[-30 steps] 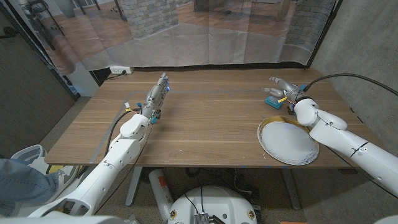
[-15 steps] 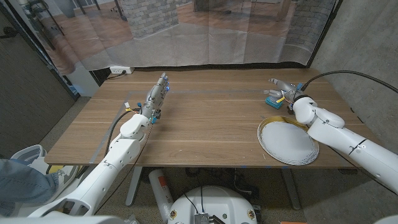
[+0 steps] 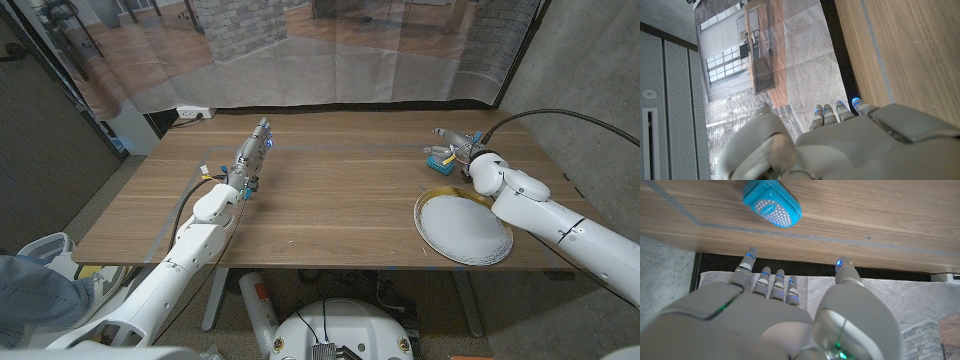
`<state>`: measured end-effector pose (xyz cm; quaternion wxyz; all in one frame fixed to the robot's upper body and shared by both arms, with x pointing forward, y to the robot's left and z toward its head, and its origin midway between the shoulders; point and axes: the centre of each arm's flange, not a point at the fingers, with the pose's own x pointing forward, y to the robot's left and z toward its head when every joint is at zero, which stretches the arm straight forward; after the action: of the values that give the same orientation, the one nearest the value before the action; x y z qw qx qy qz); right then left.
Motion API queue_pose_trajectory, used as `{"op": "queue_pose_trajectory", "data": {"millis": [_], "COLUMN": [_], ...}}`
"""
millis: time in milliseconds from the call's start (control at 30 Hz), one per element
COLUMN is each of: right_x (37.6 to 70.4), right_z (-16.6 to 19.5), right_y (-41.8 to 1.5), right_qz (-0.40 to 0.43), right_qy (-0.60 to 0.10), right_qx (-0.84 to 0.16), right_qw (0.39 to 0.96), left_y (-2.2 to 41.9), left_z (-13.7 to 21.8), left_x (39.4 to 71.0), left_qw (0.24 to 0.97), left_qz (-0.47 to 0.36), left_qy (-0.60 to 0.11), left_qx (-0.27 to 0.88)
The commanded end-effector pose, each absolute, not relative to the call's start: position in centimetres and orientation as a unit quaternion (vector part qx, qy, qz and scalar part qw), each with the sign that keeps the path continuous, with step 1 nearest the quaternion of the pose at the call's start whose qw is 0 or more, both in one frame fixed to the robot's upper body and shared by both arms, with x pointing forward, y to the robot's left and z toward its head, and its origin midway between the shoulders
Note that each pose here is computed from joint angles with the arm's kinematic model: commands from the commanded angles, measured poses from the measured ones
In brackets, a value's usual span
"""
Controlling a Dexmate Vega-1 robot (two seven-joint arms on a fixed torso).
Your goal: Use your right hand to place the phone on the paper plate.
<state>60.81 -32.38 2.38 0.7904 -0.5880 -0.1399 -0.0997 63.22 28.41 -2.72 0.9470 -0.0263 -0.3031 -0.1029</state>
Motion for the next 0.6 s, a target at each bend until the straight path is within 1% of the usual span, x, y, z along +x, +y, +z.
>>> {"op": "queue_pose_trajectory", "data": {"millis": [33, 300, 600], "right_x": [61.19, 61.50, 61.64], "right_z": [2.19, 2.09, 2.19], "right_y": [-32.68, -32.82, -33.19], "right_qz": [-0.099, -0.098, -0.100], "right_qy": [-0.115, -0.093, -0.086], "right_qx": [-0.596, -0.606, -0.612], "right_qw": [0.788, 0.784, 0.780], "left_y": [28.34, 28.64, 28.65], "left_z": [-2.51, -2.55, -2.72], "left_x": [63.29, 63.19, 63.09], "left_qw": [0.947, 0.947, 0.947], "left_qz": [-0.105, -0.101, -0.100], "left_qy": [-0.303, -0.304, -0.305], "left_qx": [-0.024, -0.024, -0.028]}}
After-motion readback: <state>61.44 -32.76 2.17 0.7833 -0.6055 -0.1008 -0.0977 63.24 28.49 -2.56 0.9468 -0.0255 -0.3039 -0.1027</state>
